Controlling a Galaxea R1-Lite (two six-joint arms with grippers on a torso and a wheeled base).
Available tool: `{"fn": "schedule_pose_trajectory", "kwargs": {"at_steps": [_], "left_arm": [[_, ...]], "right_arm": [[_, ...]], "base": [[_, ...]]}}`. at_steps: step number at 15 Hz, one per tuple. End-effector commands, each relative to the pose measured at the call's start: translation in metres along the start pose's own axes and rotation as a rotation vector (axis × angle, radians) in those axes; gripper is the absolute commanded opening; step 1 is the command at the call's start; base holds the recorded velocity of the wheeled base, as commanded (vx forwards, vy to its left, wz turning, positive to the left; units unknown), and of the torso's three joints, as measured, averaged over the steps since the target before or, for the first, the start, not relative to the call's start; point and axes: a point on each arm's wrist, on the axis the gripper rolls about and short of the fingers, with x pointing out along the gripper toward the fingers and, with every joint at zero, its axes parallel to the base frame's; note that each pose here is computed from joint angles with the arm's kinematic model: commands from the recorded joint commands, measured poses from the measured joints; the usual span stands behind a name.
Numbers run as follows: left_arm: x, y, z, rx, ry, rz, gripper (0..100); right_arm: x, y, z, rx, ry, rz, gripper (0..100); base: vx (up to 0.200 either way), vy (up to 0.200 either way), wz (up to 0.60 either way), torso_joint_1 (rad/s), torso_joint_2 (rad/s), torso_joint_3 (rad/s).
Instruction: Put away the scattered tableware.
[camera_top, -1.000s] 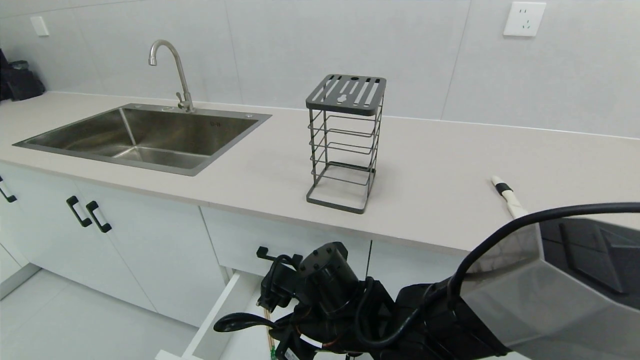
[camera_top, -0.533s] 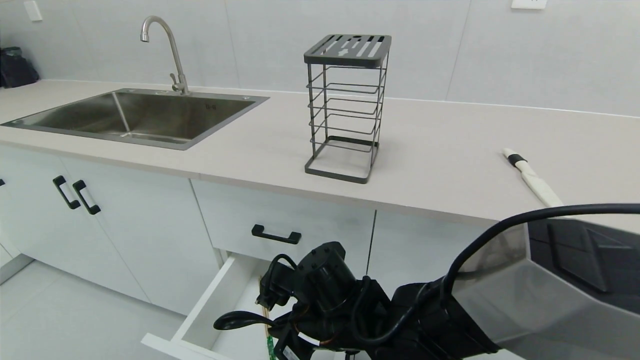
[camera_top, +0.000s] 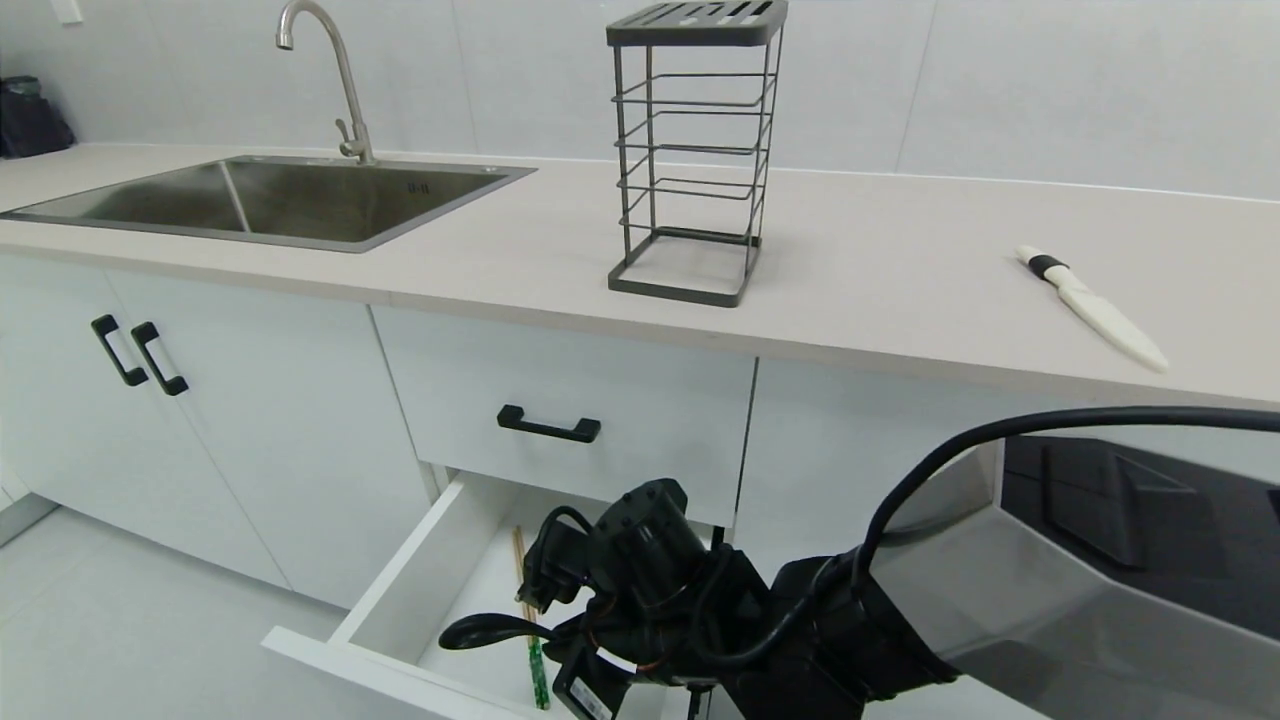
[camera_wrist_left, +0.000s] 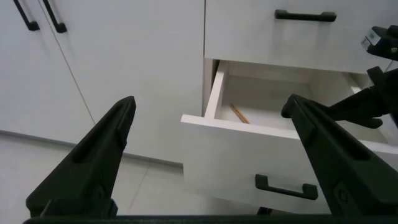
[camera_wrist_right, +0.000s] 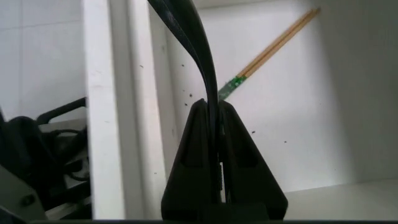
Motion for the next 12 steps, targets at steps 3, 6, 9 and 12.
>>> {"fn": "schedule_pose_trajectory", "kwargs": {"at_steps": [3, 6, 9, 12], "left_arm": [[0.000, 0.000, 0.000, 0.000, 0.001, 0.000, 100], [0.000, 0.000, 0.000, 0.000, 0.001, 0.000, 100], [0.000, 0.000, 0.000, 0.000, 0.001, 0.000, 100], [0.000, 0.000, 0.000, 0.000, 0.001, 0.000, 100]], "right_arm": [[0.009, -0.006, -0.004, 0.004, 0.009, -0.007, 0], [0.009, -0.014, 0.000, -0.012, -0.004, -0.021, 0], [0.016, -0.015, -0.003, -0.009, 0.002, -0.021, 0], [0.033, -0.025, -0.002, -0.004, -0.012, -0.038, 0]], "base": [[0.000, 0.000, 0.00, -0.033, 0.24, 0.056], [0.000, 0.000, 0.00, -0.004, 0.03, 0.014], [0.000, 0.000, 0.00, 0.000, 0.00, 0.000], [0.000, 0.000, 0.00, 0.000, 0.00, 0.000]]}}
